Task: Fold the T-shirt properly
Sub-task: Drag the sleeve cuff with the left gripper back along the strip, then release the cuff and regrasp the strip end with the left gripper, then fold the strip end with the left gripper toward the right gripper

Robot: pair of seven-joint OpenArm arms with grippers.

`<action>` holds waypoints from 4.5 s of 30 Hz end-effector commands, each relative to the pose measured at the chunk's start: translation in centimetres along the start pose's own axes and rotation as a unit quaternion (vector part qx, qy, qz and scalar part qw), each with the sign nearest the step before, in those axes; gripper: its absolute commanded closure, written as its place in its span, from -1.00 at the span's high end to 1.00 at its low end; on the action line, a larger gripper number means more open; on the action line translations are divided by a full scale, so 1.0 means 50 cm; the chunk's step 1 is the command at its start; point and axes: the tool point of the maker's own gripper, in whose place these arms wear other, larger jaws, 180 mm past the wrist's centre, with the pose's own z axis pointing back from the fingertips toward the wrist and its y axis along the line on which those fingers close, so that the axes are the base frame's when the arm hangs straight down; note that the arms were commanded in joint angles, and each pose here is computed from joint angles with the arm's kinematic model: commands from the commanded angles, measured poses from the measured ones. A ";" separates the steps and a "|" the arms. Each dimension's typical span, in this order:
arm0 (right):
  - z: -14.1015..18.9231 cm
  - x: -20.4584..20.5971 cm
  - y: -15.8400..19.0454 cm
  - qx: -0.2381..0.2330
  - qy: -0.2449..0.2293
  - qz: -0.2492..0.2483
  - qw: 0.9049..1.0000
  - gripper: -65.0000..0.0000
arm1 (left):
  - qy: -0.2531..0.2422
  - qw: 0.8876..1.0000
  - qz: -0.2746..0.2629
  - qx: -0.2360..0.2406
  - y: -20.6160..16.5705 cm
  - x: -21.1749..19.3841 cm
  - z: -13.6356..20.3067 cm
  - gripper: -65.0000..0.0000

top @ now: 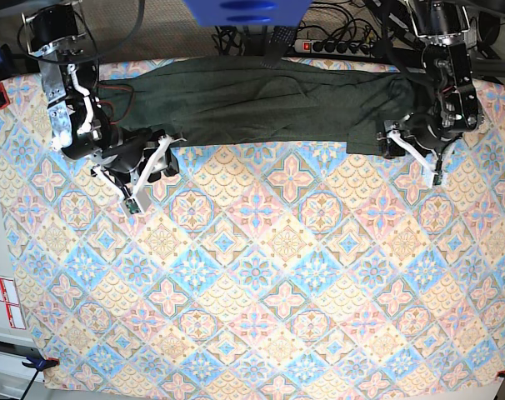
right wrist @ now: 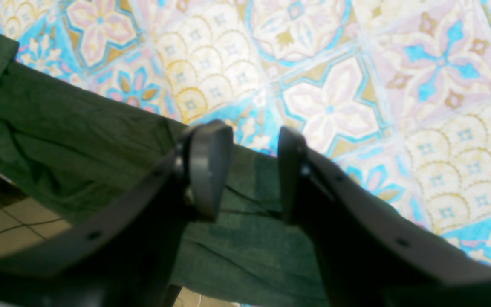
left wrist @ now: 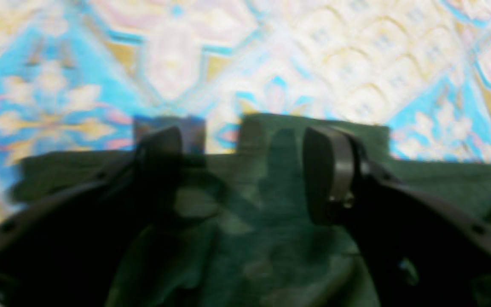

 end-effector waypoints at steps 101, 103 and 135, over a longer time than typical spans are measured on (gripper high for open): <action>0.004 0.018 0.013 0.009 -0.014 0.012 1.000 -0.33 | 0.150 0.987 0.031 -0.039 0.097 -0.142 0.017 0.04; 0.004 0.019 0.013 0.009 -0.015 0.012 1.000 -0.33 | 0.153 0.986 0.034 -0.051 0.079 -0.149 0.013 -0.23; 0.005 0.018 0.012 0.008 -0.014 0.013 1.000 -0.33 | -0.033 0.997 0.013 0.062 0.258 0.101 0.079 -1.00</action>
